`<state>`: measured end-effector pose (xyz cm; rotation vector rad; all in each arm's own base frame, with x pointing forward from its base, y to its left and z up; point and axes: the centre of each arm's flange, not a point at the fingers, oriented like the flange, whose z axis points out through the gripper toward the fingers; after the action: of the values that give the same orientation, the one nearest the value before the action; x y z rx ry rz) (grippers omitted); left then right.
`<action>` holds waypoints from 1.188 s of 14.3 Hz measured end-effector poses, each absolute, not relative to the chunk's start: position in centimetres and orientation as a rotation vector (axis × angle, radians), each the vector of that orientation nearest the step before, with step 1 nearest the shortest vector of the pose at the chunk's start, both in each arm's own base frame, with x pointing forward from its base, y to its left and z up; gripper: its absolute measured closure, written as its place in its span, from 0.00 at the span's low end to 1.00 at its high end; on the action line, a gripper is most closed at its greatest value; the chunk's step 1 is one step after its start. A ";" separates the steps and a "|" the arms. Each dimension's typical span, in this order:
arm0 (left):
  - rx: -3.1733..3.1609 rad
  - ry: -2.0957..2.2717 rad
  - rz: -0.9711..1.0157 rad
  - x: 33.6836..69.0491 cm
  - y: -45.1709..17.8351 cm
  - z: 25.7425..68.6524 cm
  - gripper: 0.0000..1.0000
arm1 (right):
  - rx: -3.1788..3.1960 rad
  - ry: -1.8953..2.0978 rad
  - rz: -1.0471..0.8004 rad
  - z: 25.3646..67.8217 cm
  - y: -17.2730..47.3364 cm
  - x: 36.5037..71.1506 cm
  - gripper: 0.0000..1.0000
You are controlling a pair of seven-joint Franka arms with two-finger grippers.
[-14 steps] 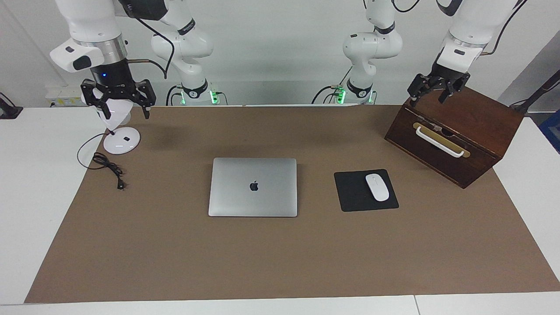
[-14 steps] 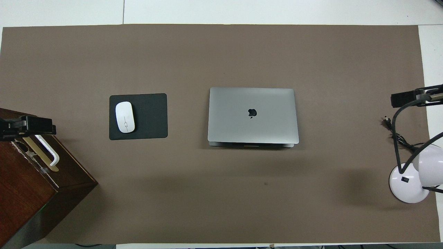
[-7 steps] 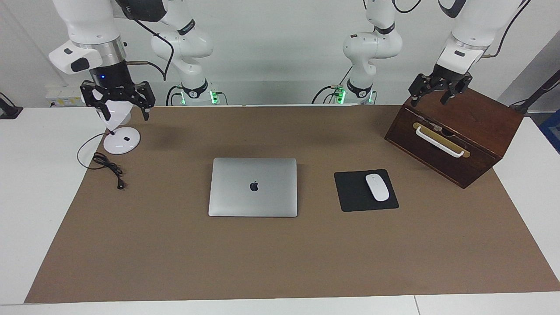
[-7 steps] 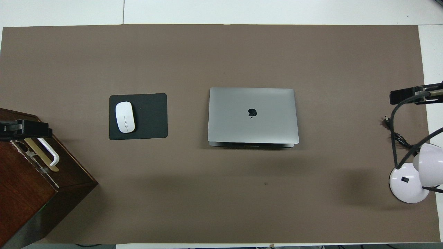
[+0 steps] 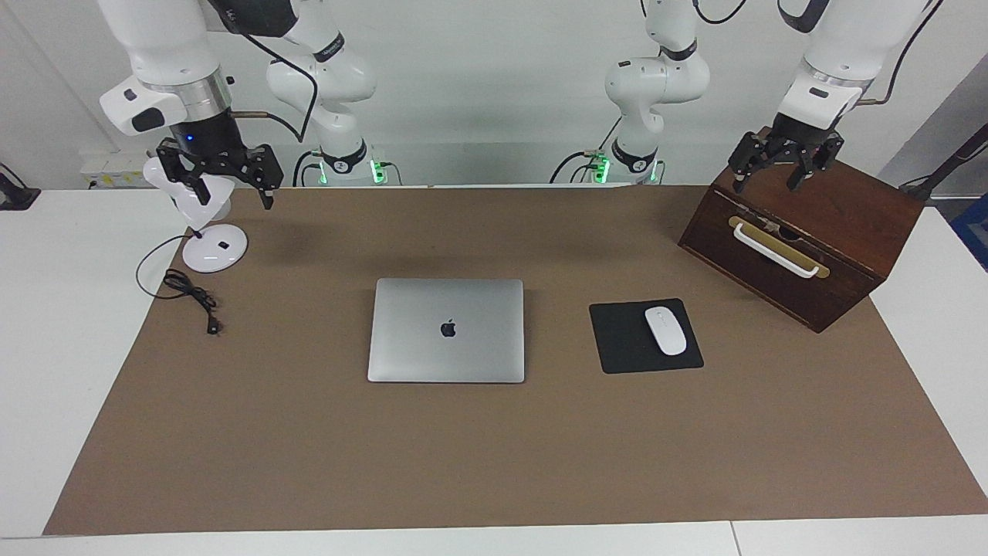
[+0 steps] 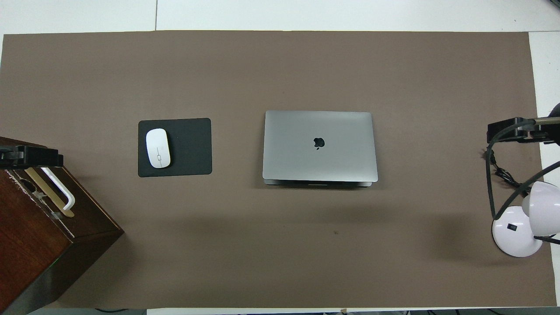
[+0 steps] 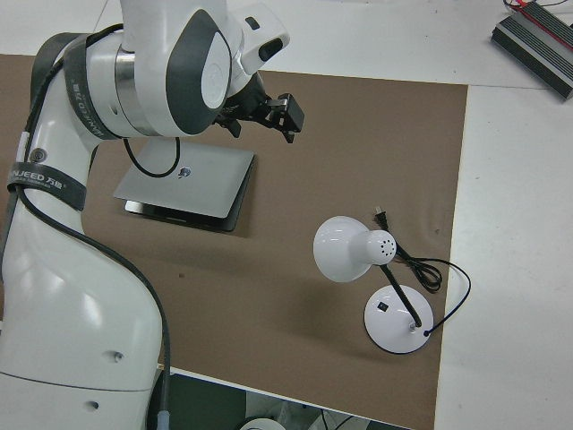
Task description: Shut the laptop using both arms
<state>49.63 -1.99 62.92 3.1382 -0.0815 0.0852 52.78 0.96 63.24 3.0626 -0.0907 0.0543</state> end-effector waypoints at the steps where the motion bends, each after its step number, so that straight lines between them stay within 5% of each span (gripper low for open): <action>1: 3.138 -0.087 0.085 49.6 -2.0 62.9 0.00 | 3.062 -0.093 0.040 63.2 1.0 52.7 0.00; 17: 3.138 -0.093 0.082 49.7 -1.9 62.8 0.00 | 3.110 -0.120 -0.005 62.9 1.0 52.4 0.00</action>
<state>49.71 -1.89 62.80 3.1379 -0.0928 0.0821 52.39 0.99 62.90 3.1102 -0.1203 -0.0052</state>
